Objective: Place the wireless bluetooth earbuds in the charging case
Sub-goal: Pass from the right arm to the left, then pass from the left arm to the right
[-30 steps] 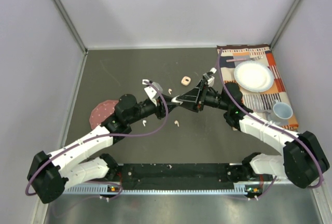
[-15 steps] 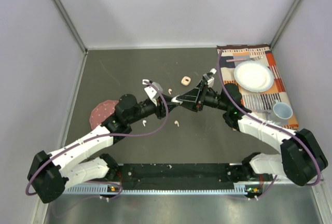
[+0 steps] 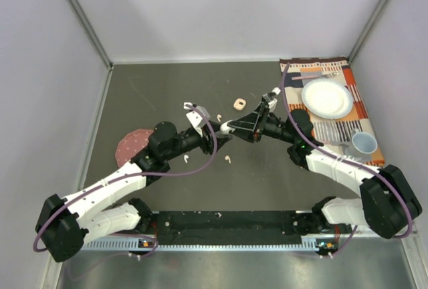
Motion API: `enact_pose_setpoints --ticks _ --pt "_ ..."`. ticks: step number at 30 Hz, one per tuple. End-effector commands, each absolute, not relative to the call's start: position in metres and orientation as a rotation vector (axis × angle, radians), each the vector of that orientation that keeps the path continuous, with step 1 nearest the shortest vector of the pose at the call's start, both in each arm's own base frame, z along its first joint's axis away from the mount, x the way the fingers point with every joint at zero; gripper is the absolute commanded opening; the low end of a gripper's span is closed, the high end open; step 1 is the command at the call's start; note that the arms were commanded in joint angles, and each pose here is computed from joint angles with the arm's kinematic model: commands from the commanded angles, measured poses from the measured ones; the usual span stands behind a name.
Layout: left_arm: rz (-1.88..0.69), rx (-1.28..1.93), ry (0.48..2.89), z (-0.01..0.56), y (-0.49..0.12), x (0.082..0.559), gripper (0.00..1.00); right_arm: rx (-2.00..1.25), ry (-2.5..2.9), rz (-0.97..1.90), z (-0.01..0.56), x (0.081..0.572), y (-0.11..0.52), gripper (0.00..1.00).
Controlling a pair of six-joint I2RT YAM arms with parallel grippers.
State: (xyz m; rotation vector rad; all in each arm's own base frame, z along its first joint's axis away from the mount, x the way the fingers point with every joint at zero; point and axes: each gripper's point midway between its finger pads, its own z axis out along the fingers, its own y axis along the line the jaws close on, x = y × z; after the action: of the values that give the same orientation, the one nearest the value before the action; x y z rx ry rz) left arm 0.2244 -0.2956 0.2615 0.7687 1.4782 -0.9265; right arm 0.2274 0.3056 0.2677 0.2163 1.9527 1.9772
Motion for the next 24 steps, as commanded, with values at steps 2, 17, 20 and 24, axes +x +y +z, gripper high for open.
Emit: enact_pose_setpoints --ticks 2,17,20,24 --pt "-0.931 0.709 1.437 0.273 -0.293 0.227 0.59 0.192 1.861 2.035 0.283 0.226 0.307 0.25" --pt "-0.994 0.546 1.123 0.302 -0.273 0.214 0.58 0.240 1.784 2.106 0.296 0.227 0.304 0.25" --pt "-1.015 0.531 1.072 0.307 -0.271 0.209 0.58 0.247 1.791 2.103 0.293 0.227 0.304 0.26" --pt "-1.064 0.546 1.036 0.313 -0.276 0.203 0.58 0.255 1.800 2.100 0.290 0.227 0.304 0.26"
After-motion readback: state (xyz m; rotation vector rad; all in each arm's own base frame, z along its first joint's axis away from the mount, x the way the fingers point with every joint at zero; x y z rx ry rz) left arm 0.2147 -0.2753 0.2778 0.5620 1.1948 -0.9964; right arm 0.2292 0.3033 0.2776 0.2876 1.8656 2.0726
